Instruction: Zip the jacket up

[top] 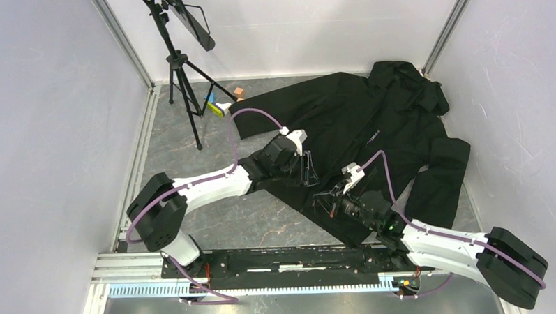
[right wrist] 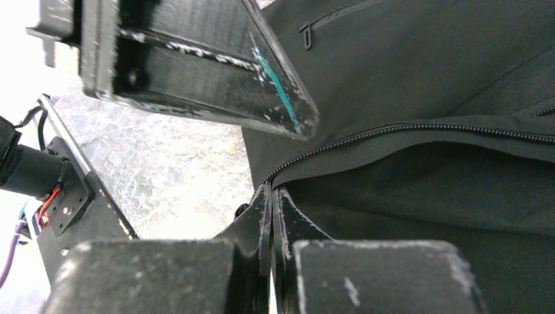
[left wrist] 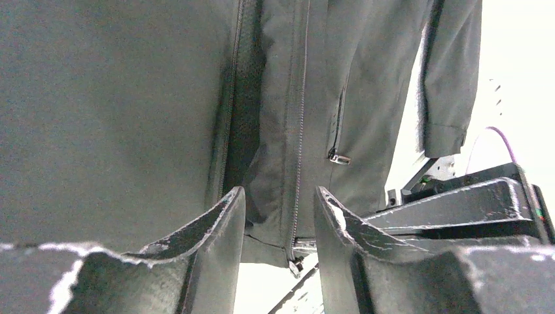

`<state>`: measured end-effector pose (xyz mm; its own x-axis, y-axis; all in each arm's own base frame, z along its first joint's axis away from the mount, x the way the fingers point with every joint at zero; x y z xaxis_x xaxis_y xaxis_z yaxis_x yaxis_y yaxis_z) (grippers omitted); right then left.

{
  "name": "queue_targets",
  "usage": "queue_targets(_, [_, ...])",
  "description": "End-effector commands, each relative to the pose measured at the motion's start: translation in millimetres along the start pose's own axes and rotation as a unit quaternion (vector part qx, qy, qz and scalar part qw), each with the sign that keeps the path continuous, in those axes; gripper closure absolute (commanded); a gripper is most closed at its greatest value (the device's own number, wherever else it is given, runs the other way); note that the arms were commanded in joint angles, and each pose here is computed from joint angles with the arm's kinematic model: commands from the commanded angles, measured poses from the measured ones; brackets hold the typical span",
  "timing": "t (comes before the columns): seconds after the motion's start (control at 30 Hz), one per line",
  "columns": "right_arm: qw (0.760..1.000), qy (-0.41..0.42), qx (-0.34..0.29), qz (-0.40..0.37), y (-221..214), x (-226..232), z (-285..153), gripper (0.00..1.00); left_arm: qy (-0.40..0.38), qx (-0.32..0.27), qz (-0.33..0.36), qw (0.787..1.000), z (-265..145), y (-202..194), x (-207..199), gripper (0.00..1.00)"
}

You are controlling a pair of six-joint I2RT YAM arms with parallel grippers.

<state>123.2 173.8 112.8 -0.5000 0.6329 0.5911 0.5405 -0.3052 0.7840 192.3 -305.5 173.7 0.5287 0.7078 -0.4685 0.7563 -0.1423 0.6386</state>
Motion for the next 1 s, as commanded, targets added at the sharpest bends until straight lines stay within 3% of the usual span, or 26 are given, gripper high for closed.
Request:
queue_targets(0.0, [1.000,0.020,-0.014,-0.008,1,2,-2,1.00,-0.050,0.001,-0.018,0.999,11,7,-11,0.51])
queue_targets(0.13, [1.000,0.019,-0.015,-0.009,-1,0,-4,1.00,-0.052,0.022,-0.015,0.998,21,1,-8,0.41])
queue_targets(0.3, [1.000,0.019,-0.020,-0.005,-1,0,-5,1.00,-0.070,0.052,-0.014,0.996,35,-6,-7,0.44])
queue_targets(0.6, [1.000,-0.014,0.003,0.006,-6,-6,-5,1.00,-0.134,-0.008,0.017,0.991,25,3,-15,0.87])
queue_targets(0.67, [0.999,-0.018,0.021,0.017,-11,-8,-6,0.92,-0.158,-0.024,0.036,0.986,19,7,-19,0.97])
queue_targets(0.77, [0.998,0.020,0.047,0.043,-15,-6,-11,0.77,-0.208,-0.037,0.053,0.976,13,9,-26,0.98])
queue_targets(0.97, [0.995,0.069,0.049,0.056,-14,-12,-20,0.78,-0.275,-0.040,0.048,0.960,10,5,-33,0.98])
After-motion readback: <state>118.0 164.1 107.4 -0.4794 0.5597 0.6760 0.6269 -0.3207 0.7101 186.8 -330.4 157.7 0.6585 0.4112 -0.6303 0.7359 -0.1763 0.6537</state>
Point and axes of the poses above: each gripper's point midway between its finger pads, its own z axis out along the fingers, its own x axis along the line the jaws close on, y = z × x, the point moved 9 cm from there along -z, back along the fingers, and after that the axes turned 10 degrees about z, right-handed, at the moved point
